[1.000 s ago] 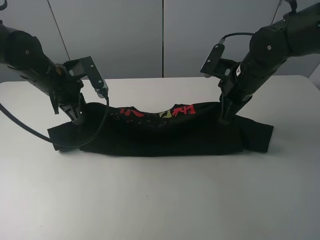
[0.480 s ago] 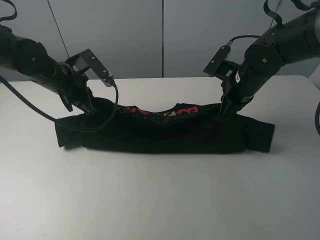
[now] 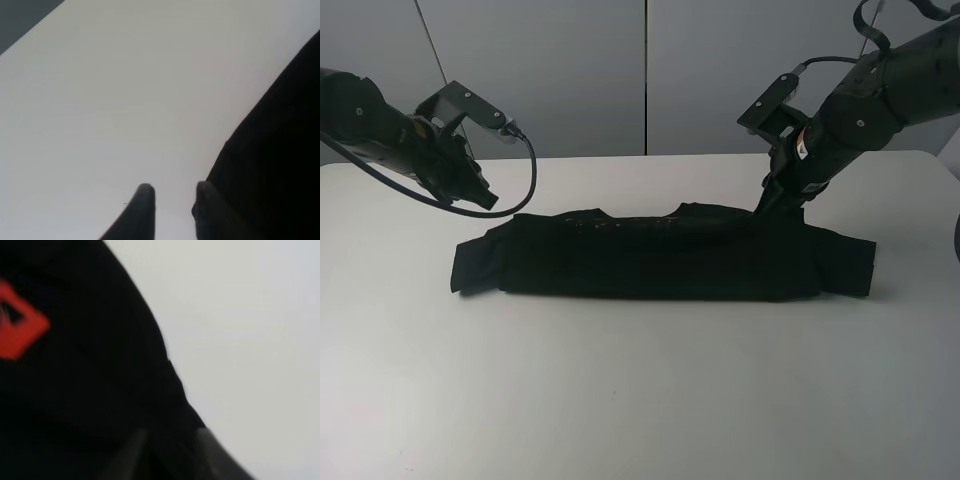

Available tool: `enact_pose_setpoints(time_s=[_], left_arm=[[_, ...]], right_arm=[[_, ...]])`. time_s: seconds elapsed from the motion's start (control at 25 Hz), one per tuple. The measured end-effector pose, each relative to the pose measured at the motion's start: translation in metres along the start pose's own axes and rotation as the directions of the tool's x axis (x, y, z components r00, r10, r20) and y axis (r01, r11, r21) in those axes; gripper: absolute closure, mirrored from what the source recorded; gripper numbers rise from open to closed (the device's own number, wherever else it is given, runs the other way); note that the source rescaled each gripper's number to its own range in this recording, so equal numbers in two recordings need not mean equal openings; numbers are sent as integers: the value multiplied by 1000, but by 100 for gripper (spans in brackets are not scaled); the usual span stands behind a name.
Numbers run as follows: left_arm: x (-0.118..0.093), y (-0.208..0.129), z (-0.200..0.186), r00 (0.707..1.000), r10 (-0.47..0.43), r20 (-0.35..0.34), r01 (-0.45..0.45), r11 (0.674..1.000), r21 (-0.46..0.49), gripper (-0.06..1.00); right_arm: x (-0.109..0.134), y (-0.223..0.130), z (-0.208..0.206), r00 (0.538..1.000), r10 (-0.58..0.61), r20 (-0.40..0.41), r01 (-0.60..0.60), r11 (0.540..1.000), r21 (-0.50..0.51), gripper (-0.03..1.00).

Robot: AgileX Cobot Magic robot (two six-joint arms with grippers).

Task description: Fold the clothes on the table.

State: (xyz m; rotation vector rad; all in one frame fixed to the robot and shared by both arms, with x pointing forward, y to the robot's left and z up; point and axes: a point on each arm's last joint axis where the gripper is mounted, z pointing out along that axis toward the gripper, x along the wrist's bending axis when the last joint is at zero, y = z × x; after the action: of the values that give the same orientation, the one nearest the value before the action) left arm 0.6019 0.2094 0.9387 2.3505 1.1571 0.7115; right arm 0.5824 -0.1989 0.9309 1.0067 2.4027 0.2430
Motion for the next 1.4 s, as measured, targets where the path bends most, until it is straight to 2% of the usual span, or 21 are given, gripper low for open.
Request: enact_pose_setpoints(time_s=[0.04, 0.12, 0.2, 0.24, 0.36, 0.44, 0.68, 0.84, 0.96, 1.4], left_arm=[[0, 0, 0, 1000, -11, 1, 11, 1000, -1, 54], [0, 0, 0, 998, -63, 4, 63, 998, -4, 25], [-1, 0, 0, 988, -155, 11, 155, 988, 7, 1], [-1, -1, -1, 977, -212, 18, 211, 977, 33, -3], [-2, 1, -4, 948, -317, 34, 308, 939, 155, -4], [-1, 4, -8, 929, -368, 34, 349, 905, 243, -5], [4, 19, -3, 860, -511, -4, 477, 799, 365, -5], [-2, 15, 11, 831, -557, -1, 500, 745, 442, -5], [-7, 5, 27, 826, -563, -10, 492, 713, 500, -5], [-16, -16, 62, 816, -577, -35, 494, 666, 559, -5]], right_arm=[[0, 0, 0, 1000, 6, 0, -6, 1000, -2, 38], [0, 0, 0, 1000, 30, 1, -30, 1000, -4, 6], [0, -1, 0, 997, 83, 4, -83, 996, 10, -1], [0, -3, 0, 992, 123, 9, -124, 992, 28, -2], [-3, -6, -2, 951, 308, 35, -310, 945, 103, -3], [-5, -4, -6, 925, 379, 31, -379, 914, 147, -3], [-12, 2, -18, 852, 523, -24, -496, 821, 285, -3], [-24, -10, -20, 775, 619, -127, -536, 751, 385, -3], [-30, -17, -20, 746, 645, -164, -539, 730, 419, -3], [-32, -18, -20, 753, 637, -167, -530, 737, 420, -3]])
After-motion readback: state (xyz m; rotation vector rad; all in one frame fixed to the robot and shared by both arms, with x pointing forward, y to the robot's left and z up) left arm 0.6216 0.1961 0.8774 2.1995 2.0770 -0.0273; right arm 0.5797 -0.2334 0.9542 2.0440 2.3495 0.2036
